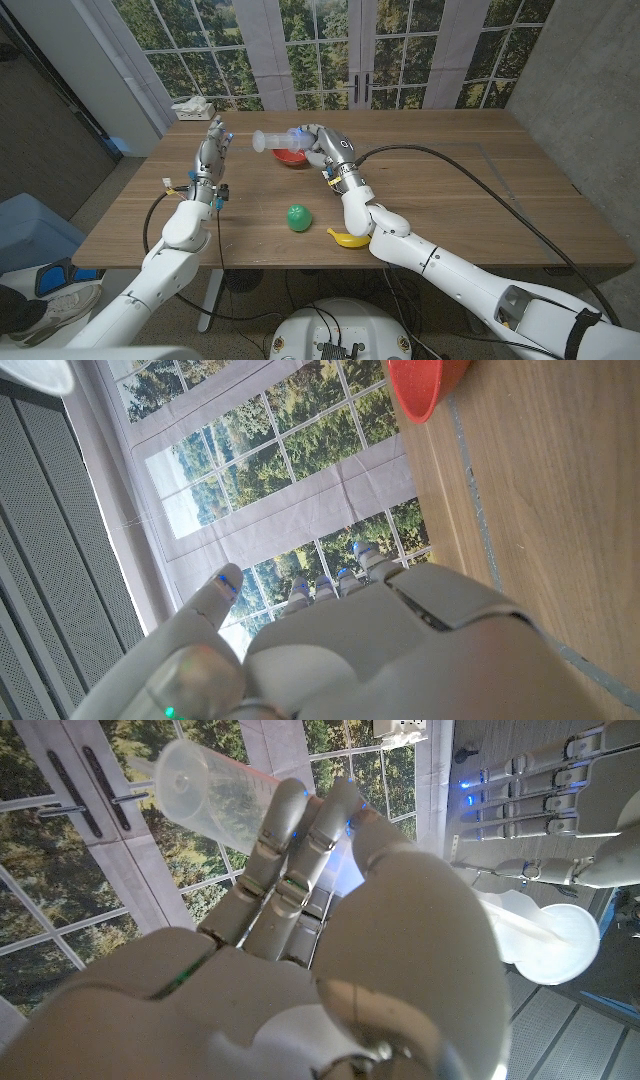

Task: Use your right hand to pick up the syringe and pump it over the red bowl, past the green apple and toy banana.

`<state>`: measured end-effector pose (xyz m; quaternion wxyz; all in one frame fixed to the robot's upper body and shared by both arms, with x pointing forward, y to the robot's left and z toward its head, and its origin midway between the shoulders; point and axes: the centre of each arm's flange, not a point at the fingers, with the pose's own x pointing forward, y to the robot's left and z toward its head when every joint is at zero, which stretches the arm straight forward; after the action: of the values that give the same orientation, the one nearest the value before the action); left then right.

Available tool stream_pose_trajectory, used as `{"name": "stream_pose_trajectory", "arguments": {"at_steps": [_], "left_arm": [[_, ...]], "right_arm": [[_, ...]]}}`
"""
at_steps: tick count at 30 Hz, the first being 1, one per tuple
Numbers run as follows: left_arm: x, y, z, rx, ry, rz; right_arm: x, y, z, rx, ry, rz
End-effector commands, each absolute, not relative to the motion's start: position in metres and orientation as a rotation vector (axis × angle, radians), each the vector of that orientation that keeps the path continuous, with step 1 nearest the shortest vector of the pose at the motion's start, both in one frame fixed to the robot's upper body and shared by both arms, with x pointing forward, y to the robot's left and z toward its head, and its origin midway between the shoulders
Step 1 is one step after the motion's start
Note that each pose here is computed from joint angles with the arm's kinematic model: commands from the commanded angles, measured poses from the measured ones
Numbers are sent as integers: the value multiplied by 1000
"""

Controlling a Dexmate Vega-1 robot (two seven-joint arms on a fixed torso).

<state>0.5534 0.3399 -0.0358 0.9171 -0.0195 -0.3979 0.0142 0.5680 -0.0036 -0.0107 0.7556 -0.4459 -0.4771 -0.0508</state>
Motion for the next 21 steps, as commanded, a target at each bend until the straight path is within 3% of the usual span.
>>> {"name": "stream_pose_trajectory", "arguments": {"at_steps": [1, 21], "left_arm": [[547, 347, -39, -56, -843, 69], [530, 354, -42, -48, -891, 123]], "right_arm": [[574, 16, -8, -952, -1065, -26], [587, 34, -1, -898, -1032, 89]]}}
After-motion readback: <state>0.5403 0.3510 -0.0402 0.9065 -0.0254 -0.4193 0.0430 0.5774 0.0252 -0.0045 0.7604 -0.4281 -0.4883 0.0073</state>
